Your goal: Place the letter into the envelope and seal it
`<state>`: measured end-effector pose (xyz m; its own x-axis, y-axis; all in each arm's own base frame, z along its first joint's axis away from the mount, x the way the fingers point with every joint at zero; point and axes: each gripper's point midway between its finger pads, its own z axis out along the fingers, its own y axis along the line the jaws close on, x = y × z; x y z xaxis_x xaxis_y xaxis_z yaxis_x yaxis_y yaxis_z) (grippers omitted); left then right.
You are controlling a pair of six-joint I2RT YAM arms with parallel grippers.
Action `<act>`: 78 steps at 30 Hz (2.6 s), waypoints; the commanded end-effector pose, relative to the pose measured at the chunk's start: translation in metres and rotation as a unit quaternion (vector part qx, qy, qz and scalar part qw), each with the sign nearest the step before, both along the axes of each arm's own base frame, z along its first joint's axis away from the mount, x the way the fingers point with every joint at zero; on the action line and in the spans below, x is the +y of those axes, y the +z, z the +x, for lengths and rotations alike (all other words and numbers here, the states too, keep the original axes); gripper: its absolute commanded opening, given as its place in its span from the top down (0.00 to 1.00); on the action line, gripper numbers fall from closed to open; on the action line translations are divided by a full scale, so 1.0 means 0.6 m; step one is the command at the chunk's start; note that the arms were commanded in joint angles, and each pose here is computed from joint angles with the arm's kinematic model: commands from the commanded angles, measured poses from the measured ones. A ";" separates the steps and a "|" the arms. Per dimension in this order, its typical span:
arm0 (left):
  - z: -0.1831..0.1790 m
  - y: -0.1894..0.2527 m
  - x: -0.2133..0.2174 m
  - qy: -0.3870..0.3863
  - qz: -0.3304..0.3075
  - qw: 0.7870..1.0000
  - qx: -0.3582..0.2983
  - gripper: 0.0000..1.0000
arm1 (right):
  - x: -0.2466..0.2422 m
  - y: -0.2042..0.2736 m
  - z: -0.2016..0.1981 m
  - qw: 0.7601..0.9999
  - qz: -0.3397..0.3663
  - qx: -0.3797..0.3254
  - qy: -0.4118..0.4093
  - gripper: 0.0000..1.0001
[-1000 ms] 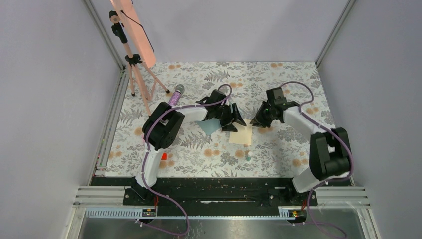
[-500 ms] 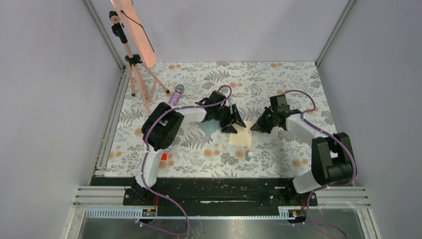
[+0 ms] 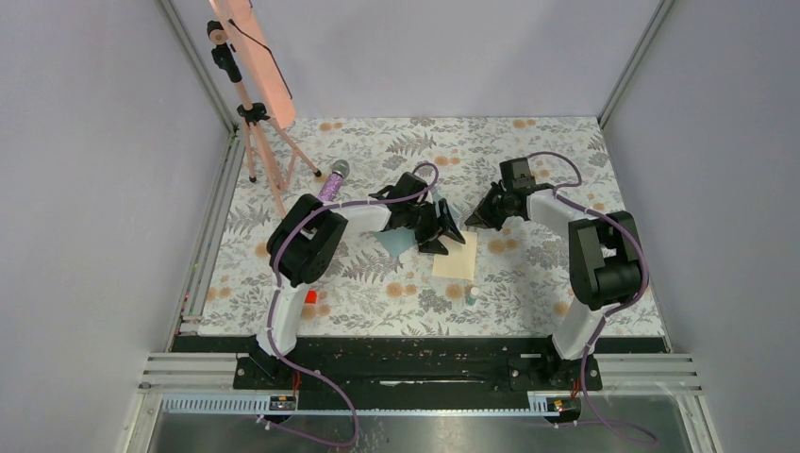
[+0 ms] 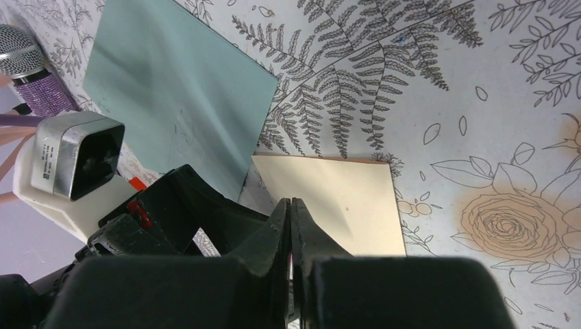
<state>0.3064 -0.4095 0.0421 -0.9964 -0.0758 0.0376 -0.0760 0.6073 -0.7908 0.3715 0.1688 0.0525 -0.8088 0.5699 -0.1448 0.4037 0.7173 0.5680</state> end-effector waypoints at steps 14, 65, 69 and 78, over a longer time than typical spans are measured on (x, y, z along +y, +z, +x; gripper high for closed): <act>-0.008 -0.033 0.026 0.007 0.045 0.999 0.018 0.36 | -0.004 -0.056 -0.139 0.998 0.005 0.059 0.037 1.00; 0.020 -0.031 0.012 -0.023 0.011 0.999 0.024 0.36 | 0.038 0.023 -0.103 0.966 0.254 -0.030 -0.026 0.45; 0.018 -0.031 0.012 -0.024 0.011 0.999 0.026 0.36 | 0.039 0.031 -0.102 0.965 0.260 -0.038 -0.024 0.46; 0.014 -0.034 0.016 -0.023 0.013 0.999 0.029 0.36 | 0.038 0.071 -0.089 0.961 0.262 -0.083 -0.017 0.46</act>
<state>0.3182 -0.4041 0.0431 -0.9951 -0.0292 0.0945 -0.0936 0.5878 -0.8036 0.2990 0.1820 0.0408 -0.7407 0.6538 0.1547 0.4793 0.3529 0.8036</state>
